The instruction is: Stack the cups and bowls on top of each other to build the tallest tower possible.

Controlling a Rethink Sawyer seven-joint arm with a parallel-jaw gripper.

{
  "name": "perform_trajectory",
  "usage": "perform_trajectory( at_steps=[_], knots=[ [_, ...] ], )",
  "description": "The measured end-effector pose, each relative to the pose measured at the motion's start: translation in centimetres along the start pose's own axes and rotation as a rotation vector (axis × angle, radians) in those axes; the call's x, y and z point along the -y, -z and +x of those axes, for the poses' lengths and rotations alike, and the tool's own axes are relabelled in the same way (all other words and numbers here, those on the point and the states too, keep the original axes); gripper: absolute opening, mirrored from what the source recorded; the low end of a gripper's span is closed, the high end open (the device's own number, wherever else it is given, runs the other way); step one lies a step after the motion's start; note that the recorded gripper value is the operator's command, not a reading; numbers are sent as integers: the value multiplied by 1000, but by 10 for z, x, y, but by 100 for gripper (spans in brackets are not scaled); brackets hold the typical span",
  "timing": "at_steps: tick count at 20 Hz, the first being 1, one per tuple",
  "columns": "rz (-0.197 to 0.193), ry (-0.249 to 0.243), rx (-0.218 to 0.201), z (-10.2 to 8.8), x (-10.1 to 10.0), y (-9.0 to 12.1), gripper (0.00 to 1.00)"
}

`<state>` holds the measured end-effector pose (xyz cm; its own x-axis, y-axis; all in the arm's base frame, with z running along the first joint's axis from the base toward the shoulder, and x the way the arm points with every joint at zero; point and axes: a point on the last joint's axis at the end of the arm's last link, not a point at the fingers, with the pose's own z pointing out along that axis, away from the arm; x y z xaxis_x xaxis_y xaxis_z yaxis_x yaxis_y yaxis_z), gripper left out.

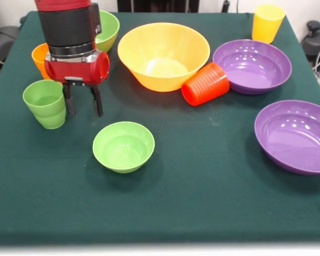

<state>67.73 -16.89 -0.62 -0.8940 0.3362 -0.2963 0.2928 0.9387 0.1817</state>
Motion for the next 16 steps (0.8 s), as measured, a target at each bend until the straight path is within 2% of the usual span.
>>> perform_trajectory(
  at_steps=[1,9,16],
  knots=[
    [15,20,-9,6,-1,-3,100],
    [65,76,-23,17,1,-14,100],
    [91,74,-8,9,12,-15,100]
  ],
)
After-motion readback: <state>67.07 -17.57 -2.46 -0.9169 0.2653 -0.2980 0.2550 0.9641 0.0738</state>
